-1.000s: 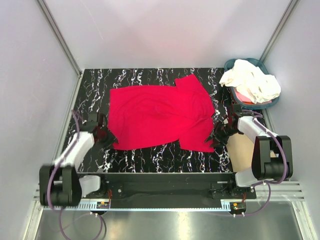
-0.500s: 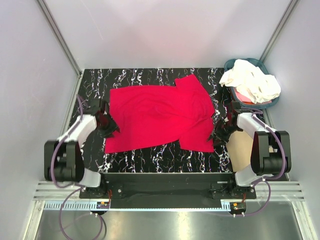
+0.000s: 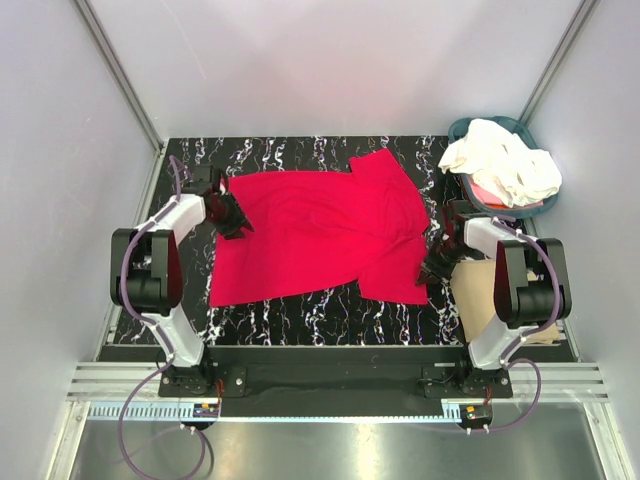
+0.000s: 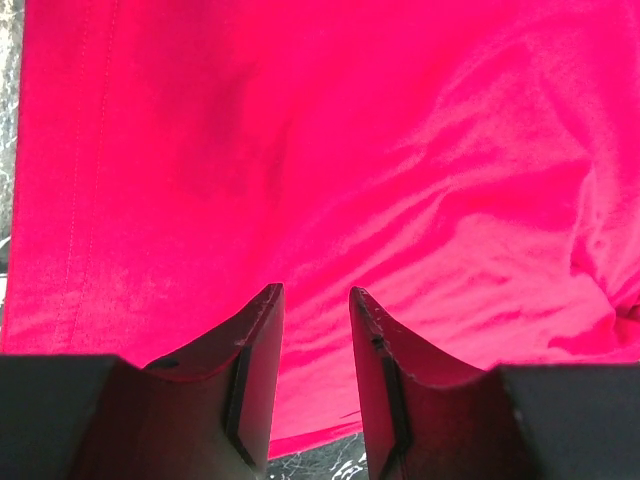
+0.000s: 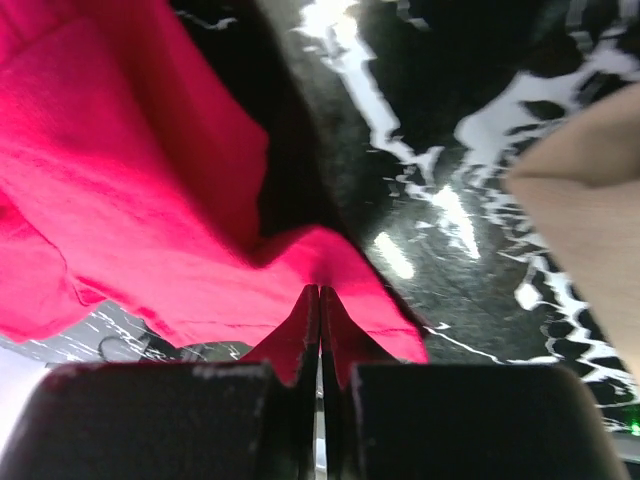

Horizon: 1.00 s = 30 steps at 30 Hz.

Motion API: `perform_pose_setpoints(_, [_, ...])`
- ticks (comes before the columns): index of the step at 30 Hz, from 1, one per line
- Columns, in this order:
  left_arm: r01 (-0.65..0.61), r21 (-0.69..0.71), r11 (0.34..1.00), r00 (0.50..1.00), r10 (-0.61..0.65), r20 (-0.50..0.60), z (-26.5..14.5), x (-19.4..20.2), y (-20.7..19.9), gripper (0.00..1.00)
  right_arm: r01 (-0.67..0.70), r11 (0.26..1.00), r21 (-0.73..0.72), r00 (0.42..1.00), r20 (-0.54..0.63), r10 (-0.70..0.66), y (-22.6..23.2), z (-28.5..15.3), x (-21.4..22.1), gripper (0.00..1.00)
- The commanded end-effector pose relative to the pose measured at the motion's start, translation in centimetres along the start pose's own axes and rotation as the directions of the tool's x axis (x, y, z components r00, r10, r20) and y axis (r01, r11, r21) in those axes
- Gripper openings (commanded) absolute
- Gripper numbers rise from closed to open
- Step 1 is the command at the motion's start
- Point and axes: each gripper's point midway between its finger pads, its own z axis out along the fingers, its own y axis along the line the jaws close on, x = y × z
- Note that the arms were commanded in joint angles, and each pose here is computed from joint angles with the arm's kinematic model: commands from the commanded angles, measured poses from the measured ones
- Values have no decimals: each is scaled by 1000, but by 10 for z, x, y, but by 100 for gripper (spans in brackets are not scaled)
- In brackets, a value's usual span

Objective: Fold and stack the t-shirts
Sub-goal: Flatten the tshirt out

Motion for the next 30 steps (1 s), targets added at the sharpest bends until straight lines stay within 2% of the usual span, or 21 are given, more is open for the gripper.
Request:
perform_pose_setpoints(1, [-43,53,998,998,40,53,-7,-22,-18,37,-42,999,33,998,58,40,1,9,-10,0])
perform_pose_setpoints(3, [-54,59,997,996,50,68,-9,-29,-21,38,-116,990,75,993,23,114,-12,20,4,0])
perform_pose_setpoints(8, [-85,69,994,991,77,110,-13,-46,-30,38,-212,961,176,977,61,204,-40,14,33,0])
perform_pose_setpoints(9, [-87,67,994,990,79,113,-13,-47,-30,38,-172,975,138,984,78,162,-33,5,34,0])
perform_pose_setpoints(11, [-83,66,994,990,74,123,-14,-50,-30,39,-180,965,192,981,104,163,-39,-8,44,0])
perform_pose_setpoints(16, [-73,65,995,989,64,132,-22,-47,-23,40,-144,969,200,984,-71,161,-43,-15,96,0])
perform_pose_setpoints(18, [-90,79,993,987,78,144,-31,-45,-25,41,-109,980,168,993,-25,114,-38,-31,99,0])
perform_pose_setpoints(19, [-96,82,992,987,84,137,-31,-41,-23,41,-105,980,170,994,23,103,-38,-39,93,0])
perform_pose_setpoints(20, [-112,88,990,985,100,137,-33,-39,-23,43,-73,991,111,992,106,61,-23,-57,76,0])
perform_pose_setpoints(23, [-133,111,985,984,118,133,-40,-33,-26,44,32,993,111,955,291,-63,2,-82,19,0])
perform_pose_setpoints(25, [-125,120,985,988,112,110,-38,-25,-24,44,59,988,139,931,349,-104,15,-90,-17,0])
perform_pose_setpoints(28, [-97,120,988,993,89,77,-36,-9,-17,43,37,996,77,915,399,-65,58,-110,-83,0])
perform_pose_setpoints(30, [-82,118,990,995,74,69,-38,0,-14,43,28,994,106,922,381,-67,67,-93,-110,0])
